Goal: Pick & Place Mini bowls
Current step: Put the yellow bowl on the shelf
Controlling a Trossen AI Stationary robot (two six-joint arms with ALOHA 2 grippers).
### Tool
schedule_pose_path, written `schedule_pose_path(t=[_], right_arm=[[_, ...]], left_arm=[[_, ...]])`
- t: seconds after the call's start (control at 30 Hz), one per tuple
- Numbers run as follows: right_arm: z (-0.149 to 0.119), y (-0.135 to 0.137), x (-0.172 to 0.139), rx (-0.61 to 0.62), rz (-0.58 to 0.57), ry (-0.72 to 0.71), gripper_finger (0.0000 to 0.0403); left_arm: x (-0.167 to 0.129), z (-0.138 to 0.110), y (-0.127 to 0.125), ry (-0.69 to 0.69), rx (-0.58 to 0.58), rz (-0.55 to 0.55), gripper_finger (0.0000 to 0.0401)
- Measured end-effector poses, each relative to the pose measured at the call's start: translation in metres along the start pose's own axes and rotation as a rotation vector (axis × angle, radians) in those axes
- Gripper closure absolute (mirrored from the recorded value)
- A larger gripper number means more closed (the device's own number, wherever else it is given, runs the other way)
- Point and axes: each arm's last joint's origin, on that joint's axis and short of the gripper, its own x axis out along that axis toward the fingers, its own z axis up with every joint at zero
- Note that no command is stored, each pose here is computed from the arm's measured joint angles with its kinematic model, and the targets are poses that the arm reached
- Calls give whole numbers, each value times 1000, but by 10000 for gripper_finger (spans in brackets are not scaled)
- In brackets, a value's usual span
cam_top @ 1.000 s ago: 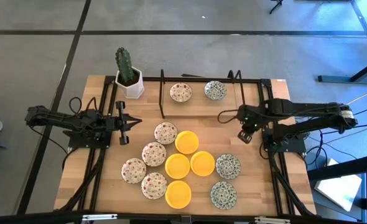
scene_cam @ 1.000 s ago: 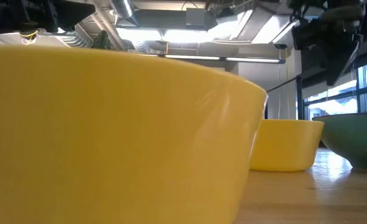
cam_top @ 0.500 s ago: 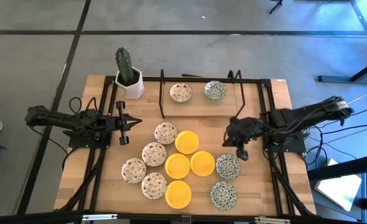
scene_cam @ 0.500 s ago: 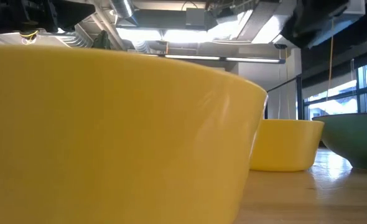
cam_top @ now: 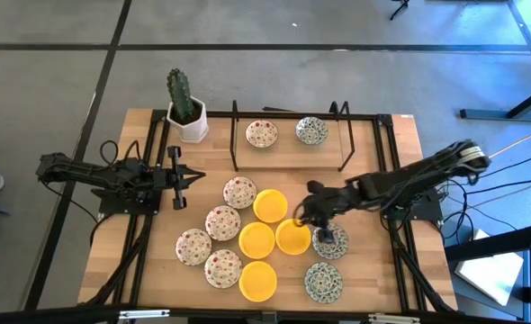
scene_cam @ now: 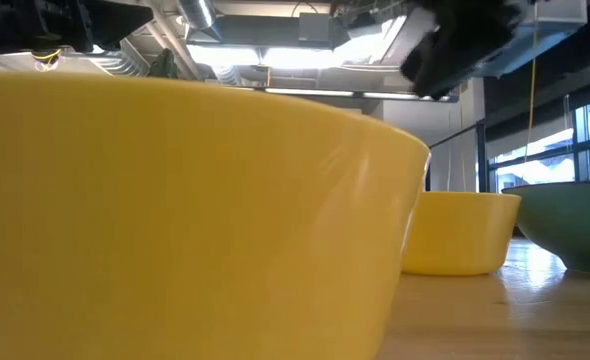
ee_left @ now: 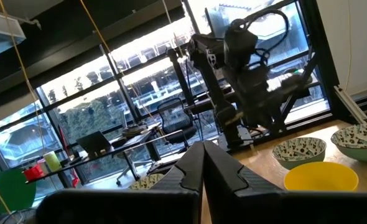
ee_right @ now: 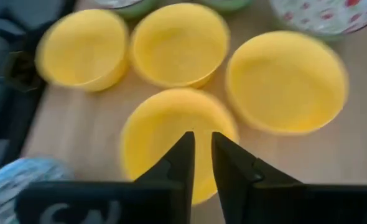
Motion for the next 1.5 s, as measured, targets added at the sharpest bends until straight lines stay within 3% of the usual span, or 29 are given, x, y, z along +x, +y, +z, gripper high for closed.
schedule_pose_path(t=[0.13,0.27,0.47,0.67,0.83,1.07,1.5], right_arm=[[27,0,18,-64,-109,-10,311],[59,2,25,-146,-126,-9,278],[86,4,41,-157,-156,89,248],[75,13,62,-127,-31,333,245],[63,31,79,-74,83,417,244],[50,58,89,-69,98,466,244],[44,73,90,-99,-54,416,244]], left_arm=[[0,0,0,0,0,0,397],[0,0,0,0,0,0,393],[0,0,0,0,0,0,399],[0,-2,-1,16,5,-7,396],[0,-2,-1,18,5,-8,398],[0,-2,-1,18,5,-8,396],[0,-2,-1,19,5,-8,398]])
